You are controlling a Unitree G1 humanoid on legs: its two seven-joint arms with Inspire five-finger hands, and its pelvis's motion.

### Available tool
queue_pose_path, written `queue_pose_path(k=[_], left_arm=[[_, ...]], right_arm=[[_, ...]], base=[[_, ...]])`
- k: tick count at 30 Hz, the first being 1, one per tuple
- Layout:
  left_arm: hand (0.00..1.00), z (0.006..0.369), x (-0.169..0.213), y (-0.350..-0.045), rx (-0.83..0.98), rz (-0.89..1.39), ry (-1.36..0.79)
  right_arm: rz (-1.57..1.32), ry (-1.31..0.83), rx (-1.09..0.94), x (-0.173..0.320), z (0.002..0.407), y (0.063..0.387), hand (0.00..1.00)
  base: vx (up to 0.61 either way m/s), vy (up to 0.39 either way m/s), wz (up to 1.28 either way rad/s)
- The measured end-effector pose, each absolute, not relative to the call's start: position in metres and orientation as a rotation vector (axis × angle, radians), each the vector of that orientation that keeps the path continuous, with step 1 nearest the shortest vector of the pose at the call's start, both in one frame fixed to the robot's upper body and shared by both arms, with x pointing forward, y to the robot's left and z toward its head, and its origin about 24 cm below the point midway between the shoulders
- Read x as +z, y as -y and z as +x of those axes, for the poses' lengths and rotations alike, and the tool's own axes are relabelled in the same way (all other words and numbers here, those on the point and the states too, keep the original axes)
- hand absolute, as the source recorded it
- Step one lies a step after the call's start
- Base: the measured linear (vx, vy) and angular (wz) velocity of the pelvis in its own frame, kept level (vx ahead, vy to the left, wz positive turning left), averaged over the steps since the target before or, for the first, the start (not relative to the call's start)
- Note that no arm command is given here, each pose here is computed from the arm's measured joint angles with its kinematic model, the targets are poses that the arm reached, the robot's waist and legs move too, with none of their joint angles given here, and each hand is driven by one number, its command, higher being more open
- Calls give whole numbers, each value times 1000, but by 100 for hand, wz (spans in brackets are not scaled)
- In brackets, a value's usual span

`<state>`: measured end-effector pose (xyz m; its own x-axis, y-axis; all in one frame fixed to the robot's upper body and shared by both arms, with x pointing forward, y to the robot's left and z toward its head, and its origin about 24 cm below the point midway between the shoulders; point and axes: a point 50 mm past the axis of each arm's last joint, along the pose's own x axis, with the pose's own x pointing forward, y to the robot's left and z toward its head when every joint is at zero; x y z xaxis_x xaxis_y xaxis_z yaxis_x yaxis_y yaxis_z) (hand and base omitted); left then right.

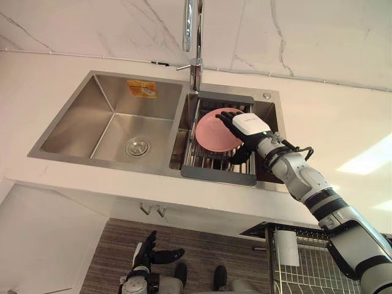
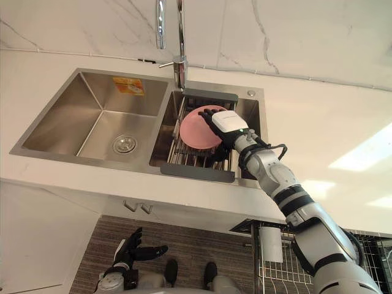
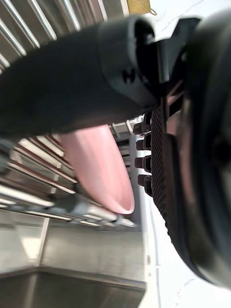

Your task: Walk over to the sink, pick up the cup, carry it to the dishwasher, place the cup inside the dishwasher, then close the dishwasher door

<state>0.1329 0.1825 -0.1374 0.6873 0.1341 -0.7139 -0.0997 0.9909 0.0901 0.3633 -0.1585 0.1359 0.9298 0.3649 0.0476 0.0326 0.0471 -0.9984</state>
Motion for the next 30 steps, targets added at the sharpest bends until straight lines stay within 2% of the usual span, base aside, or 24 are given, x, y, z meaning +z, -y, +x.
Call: queue_pose_path(k=[12, 30], left_arm=[[100, 137, -134, -181, 135, 41, -780], [100, 139, -133, -181, 154, 35, -768]], right_arm=[[-1472, 349, 99, 152, 371, 165, 100], [-1528, 347, 50, 154, 376, 163, 100]], base=[[0, 0, 0], [0, 0, 0]])
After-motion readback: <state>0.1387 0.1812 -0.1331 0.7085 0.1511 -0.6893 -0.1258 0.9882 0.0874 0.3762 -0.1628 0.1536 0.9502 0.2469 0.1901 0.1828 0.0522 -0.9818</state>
